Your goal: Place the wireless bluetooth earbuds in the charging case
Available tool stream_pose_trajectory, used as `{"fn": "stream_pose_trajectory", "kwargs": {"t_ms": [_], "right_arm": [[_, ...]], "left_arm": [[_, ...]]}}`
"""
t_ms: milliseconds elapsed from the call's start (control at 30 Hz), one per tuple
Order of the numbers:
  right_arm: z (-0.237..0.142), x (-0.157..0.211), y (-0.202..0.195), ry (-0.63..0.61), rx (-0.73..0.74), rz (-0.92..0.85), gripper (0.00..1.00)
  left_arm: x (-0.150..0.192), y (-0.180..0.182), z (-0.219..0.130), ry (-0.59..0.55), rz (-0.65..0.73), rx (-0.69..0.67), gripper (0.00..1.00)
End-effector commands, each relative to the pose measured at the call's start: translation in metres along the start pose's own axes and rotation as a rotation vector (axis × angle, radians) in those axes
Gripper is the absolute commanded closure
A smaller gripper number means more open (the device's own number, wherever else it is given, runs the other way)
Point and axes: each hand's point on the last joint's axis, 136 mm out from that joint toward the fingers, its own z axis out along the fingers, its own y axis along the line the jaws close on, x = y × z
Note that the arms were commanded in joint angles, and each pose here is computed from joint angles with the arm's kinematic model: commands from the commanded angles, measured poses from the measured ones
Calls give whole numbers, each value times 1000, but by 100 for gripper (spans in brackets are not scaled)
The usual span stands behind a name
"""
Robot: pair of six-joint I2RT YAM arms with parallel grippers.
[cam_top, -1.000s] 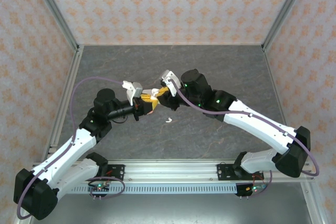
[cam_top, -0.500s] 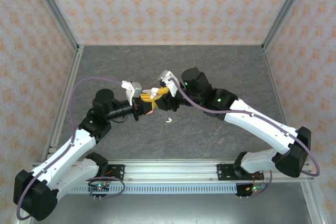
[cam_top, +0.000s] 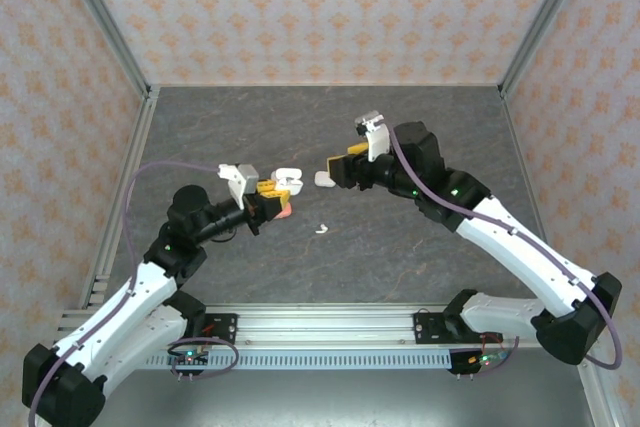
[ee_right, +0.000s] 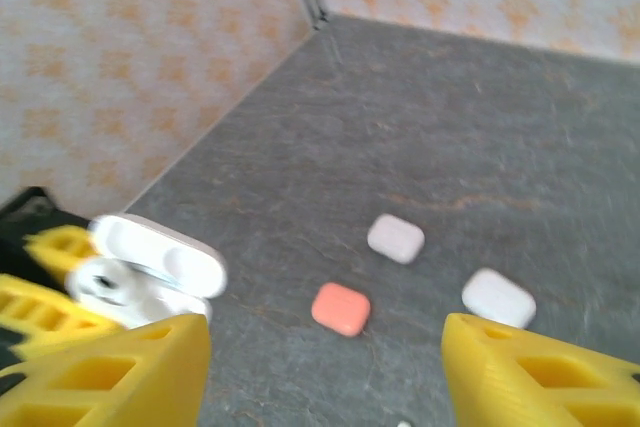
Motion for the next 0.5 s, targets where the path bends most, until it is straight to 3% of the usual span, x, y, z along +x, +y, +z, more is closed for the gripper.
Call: {"fn": "stream_pose_trajectory", "kwargs": {"t_ms": [0,133,467], "right_arm": [[26,49,-38,142,158,143,38],[60,101,-52,321,220,210,43],[112,190,-54,592,350,246,47]], "left_arm": [[-27,-5,-9,-109,90,-22,100],[-34,-9,-18,-126,117,-34,100],[-35,-11,-25,-133,126,-45,100]]}}
